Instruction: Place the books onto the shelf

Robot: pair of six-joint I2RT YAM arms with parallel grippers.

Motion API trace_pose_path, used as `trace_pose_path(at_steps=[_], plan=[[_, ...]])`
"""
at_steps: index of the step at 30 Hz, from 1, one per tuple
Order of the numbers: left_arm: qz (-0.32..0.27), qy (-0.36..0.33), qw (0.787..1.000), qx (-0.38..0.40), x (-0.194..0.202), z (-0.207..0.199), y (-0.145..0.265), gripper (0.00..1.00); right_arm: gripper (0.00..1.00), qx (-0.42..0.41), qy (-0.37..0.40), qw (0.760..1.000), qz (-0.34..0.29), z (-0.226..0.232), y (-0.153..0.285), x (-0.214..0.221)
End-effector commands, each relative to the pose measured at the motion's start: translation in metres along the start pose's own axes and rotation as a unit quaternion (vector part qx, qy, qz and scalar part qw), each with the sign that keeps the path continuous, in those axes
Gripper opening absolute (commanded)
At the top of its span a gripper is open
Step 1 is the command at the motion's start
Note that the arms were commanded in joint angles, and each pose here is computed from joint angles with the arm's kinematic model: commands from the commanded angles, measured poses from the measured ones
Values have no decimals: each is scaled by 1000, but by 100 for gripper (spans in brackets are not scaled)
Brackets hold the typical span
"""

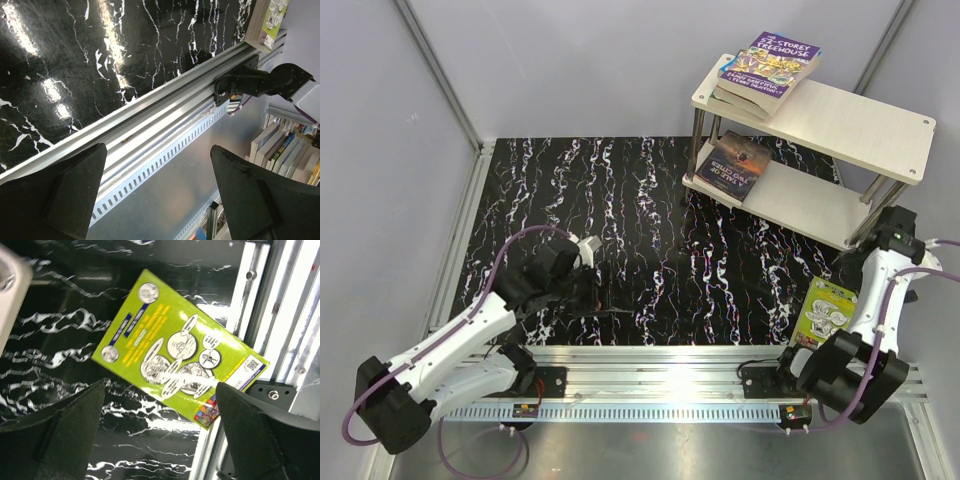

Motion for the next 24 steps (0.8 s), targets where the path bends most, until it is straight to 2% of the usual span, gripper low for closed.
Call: trace_pose_path(at_steps=[1,4,9,13,18,24], plan=[[-6,-34,998,50,-3,-25,14,91,100,18,-62,998,28,-14,-24,0],[-5,-31,998,46,1,-23,19,91,100,35,-123,990,61,-28,-50,11],[-18,-29,998,48,8,-18,32,91,100,53,-163,982,75,-38,-79,23],[-16,-16,999,29,17,-3,35,91,100,76,-170,980,68,-47,-90,23],[-36,-6,999,17,21,6,43,91,100,119,-156,980,42,-65,-100,0],[-44,12,999,11,26,15,48,91,100,127,-158,977,63,-71,-119,-6]])
Point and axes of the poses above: each gripper's point midway between its finger pads, its own y axis back along the fingers, its own z axis along the line the jaws close on, x = y × z, the point moved 3 cm from there along y, back along the fingers, and after that the axes turned 12 degrees about y, right-handed, at the moved point
